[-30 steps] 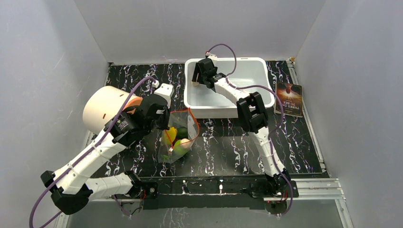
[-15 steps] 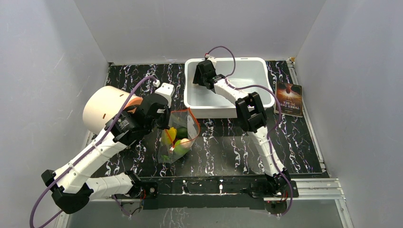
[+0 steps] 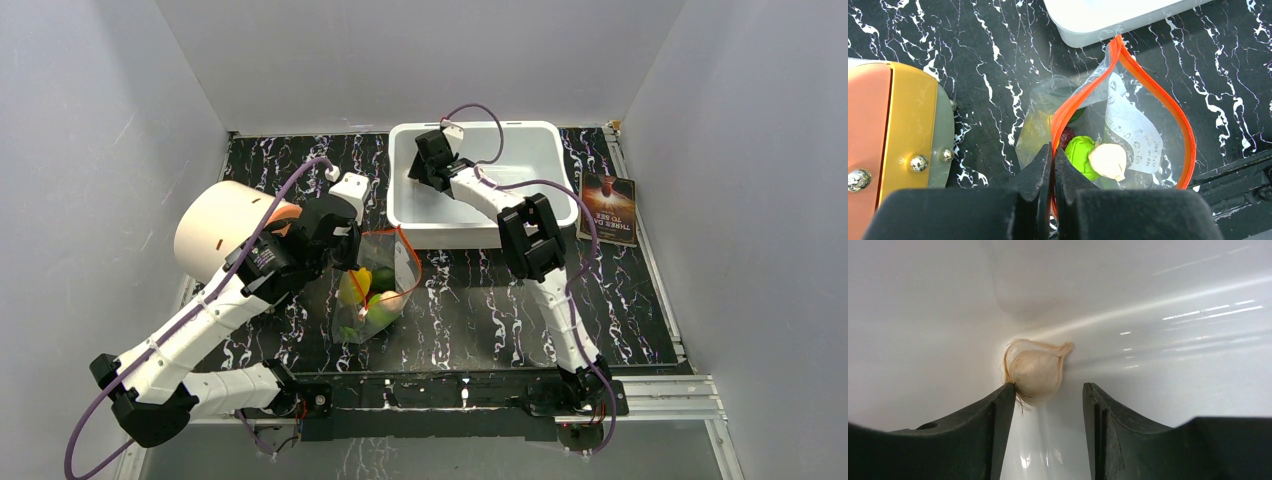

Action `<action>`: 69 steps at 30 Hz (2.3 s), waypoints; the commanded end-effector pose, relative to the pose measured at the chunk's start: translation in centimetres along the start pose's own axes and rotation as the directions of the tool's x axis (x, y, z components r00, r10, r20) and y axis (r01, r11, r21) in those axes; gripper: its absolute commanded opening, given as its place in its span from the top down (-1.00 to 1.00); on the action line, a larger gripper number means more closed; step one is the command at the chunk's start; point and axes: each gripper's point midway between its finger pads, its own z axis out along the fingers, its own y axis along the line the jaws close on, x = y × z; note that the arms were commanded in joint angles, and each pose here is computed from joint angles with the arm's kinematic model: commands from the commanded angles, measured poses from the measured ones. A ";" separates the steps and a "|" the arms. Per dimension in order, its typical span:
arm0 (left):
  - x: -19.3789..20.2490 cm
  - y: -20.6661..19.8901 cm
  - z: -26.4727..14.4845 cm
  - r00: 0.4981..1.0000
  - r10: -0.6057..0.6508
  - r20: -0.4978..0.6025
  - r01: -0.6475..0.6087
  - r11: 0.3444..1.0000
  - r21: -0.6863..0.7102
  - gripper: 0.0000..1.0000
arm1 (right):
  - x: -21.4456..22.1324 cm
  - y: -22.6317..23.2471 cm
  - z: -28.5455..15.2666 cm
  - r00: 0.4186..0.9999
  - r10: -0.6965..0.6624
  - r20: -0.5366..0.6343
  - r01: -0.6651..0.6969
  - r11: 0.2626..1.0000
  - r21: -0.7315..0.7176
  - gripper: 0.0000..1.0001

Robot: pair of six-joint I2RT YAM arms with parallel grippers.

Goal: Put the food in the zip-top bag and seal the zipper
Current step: Pick up the fake vegetable from the bin.

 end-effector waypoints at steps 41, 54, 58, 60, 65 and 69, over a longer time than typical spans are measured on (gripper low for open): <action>-1.6 -0.1 -0.7 1.000 0.000 0.028 -0.001 1.000 0.006 1.00 | -2.7 -0.3 -0.3 0.949 -0.311 0.048 0.312 0.950 -0.012 0.18; -2.0 -0.8 -0.3 0.999 -0.010 0.033 0.009 1.000 0.030 1.00 | -6.4 -0.2 -2.9 0.967 -0.234 0.105 0.242 0.968 -0.071 0.27; -2.3 -1.3 -0.2 0.999 -0.020 0.041 0.018 0.999 0.049 1.00 | -7.0 0.0 -4.0 0.969 -0.228 0.098 0.239 0.964 -0.117 0.28; -2.0 -1.6 0.2 0.999 -0.019 0.029 0.018 0.998 0.058 1.00 | -7.3 0.5 -4.9 0.969 -0.227 0.095 0.240 0.958 -0.155 0.30; -1.4 -1.7 0.5 0.999 -0.042 -0.001 0.042 0.998 0.051 1.00 | -7.9 1.5 -7.6 0.965 -0.244 0.100 0.261 0.940 -0.218 0.30; -1.1 -1.7 0.7 0.998 -0.057 -0.005 0.057 0.997 0.044 1.00 | -8.8 2.4 -10.4 0.964 -0.248 0.100 0.265 0.927 -0.264 0.30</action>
